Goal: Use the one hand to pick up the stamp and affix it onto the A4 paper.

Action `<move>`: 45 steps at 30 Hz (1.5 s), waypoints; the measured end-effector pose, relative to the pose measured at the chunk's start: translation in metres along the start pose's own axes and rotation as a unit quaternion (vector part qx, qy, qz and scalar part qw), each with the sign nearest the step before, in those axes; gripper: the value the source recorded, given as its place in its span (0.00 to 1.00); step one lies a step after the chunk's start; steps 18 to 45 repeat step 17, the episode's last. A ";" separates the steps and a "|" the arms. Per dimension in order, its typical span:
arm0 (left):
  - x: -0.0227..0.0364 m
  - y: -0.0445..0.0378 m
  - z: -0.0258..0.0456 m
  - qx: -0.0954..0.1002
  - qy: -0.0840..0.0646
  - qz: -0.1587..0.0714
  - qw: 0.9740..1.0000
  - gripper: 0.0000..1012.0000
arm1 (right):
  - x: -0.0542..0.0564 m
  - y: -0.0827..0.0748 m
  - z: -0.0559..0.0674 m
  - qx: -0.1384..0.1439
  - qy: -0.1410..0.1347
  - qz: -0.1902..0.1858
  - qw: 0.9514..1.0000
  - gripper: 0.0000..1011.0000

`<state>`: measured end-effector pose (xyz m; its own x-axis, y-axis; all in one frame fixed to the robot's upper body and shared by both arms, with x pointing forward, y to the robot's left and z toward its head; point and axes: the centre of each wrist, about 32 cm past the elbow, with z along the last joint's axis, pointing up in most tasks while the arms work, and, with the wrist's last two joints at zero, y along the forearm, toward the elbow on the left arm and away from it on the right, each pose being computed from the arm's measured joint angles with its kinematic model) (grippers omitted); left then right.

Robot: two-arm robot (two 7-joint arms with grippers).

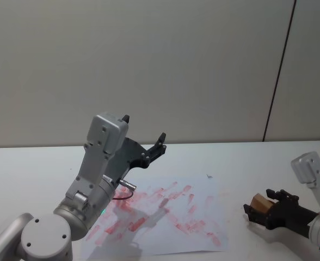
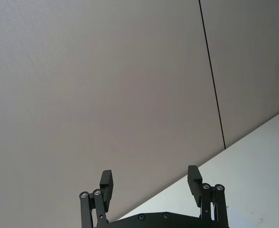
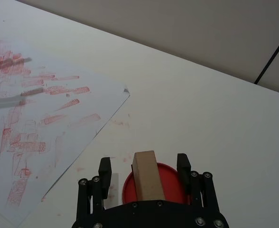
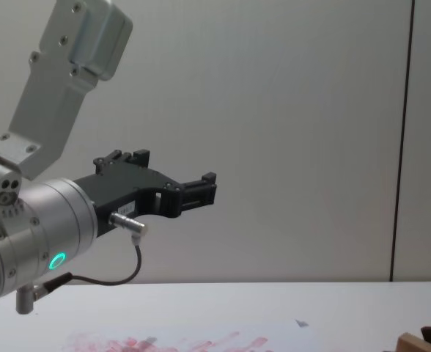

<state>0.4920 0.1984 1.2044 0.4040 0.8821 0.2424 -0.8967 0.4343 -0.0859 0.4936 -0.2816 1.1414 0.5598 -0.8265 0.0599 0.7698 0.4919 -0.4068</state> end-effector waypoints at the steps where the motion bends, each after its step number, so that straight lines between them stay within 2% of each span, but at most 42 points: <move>1: 0.0000 0.0000 0.0000 0.000 0.000 0.000 1.000 0.99 | 0.000 0.000 0.000 0.000 0.000 0.000 1.000 0.82; 6: 0.0000 0.0000 0.0000 0.000 0.000 0.000 1.000 0.99 | 0.000 0.000 0.000 -0.001 0.000 0.000 1.000 0.97; 8: 0.0000 0.0000 0.0000 0.000 0.000 0.000 1.000 0.99 | 0.000 0.001 0.000 -0.001 0.000 0.000 1.000 0.99; 45: 0.0000 0.0000 0.0000 0.000 0.000 0.000 1.000 0.99 | 0.000 0.001 0.000 -0.002 -0.001 0.000 1.000 0.99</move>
